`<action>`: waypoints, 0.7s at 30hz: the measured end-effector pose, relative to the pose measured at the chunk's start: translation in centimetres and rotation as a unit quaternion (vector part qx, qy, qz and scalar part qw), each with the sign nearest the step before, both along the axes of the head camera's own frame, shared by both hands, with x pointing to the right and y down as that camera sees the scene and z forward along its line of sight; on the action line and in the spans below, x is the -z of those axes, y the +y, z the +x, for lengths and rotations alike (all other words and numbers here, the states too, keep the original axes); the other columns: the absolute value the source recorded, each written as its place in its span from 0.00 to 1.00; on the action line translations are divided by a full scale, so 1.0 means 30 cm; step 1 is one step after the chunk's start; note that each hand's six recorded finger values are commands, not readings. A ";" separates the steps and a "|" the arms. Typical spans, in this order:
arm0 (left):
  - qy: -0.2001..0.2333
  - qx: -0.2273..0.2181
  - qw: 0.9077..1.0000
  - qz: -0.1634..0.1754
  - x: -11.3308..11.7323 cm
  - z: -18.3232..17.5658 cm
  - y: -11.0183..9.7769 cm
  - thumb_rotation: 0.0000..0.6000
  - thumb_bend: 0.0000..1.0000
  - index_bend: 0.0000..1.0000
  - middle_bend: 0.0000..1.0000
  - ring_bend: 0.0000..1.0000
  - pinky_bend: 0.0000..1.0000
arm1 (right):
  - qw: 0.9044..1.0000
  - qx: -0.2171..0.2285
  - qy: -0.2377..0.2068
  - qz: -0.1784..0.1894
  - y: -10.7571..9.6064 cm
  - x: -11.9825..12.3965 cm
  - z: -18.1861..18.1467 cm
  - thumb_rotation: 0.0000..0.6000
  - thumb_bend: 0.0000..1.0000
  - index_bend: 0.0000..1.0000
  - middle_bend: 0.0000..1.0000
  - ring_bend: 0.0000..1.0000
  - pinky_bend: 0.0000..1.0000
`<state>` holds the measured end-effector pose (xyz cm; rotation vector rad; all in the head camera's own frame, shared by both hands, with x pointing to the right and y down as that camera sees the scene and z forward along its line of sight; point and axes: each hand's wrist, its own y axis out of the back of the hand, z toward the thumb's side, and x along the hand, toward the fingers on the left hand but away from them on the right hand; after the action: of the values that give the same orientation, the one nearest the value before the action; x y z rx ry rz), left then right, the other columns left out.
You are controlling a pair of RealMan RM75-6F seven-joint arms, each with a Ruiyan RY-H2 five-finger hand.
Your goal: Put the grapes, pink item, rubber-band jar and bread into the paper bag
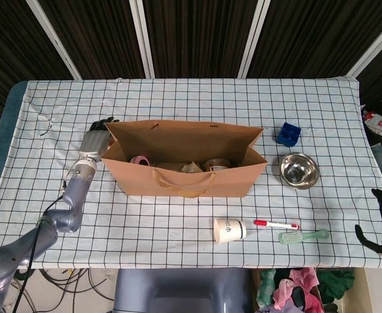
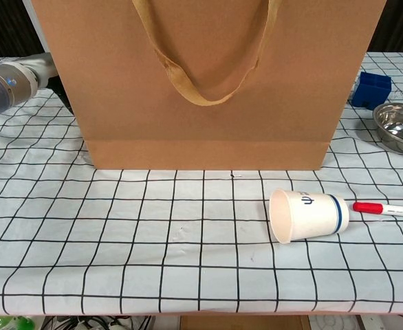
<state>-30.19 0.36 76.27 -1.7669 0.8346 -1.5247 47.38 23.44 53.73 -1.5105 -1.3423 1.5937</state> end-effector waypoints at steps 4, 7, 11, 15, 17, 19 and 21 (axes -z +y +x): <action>-0.004 0.001 1.000 -0.010 -0.029 0.020 0.004 1.00 0.04 0.04 0.00 0.00 0.07 | 1.000 -0.001 0.000 -0.001 0.000 -0.002 0.001 1.00 0.30 0.11 0.09 0.19 0.33; -0.007 -0.003 1.000 -0.015 -0.041 0.030 0.008 1.00 0.04 0.04 0.00 0.00 0.07 | 1.000 0.000 -0.001 -0.002 0.000 -0.003 0.000 1.00 0.30 0.11 0.09 0.19 0.33; -0.011 -0.010 1.000 -0.024 -0.058 0.044 0.017 1.00 0.04 0.05 0.00 0.00 0.07 | 1.000 0.001 -0.001 -0.001 0.000 -0.001 -0.001 1.00 0.30 0.11 0.09 0.19 0.33; -0.028 -0.017 0.999 -0.027 -0.073 0.044 0.020 1.00 0.10 0.09 0.05 0.00 0.09 | 1.000 0.001 -0.002 -0.002 0.000 -0.001 -0.001 1.00 0.30 0.11 0.09 0.19 0.33; -0.037 -0.021 0.999 -0.028 -0.081 0.043 0.023 1.00 0.11 0.12 0.09 0.00 0.12 | 1.000 0.001 -0.002 -0.002 0.000 -0.002 -0.001 1.00 0.30 0.11 0.09 0.19 0.33; -0.045 -0.024 0.998 -0.027 -0.084 0.043 0.025 1.00 0.14 0.15 0.14 0.02 0.17 | 1.000 0.002 -0.003 -0.002 0.000 -0.002 -0.002 1.00 0.30 0.11 0.09 0.19 0.33; -0.050 -0.025 0.998 -0.023 -0.084 0.042 0.024 1.00 0.20 0.20 0.22 0.09 0.24 | 1.000 0.003 -0.003 -0.003 0.000 -0.003 -0.003 1.00 0.31 0.11 0.09 0.19 0.33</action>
<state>-28.92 1.07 78.78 -1.7168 0.7055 -1.5970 47.29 23.45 53.82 -1.5226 -1.3373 1.5925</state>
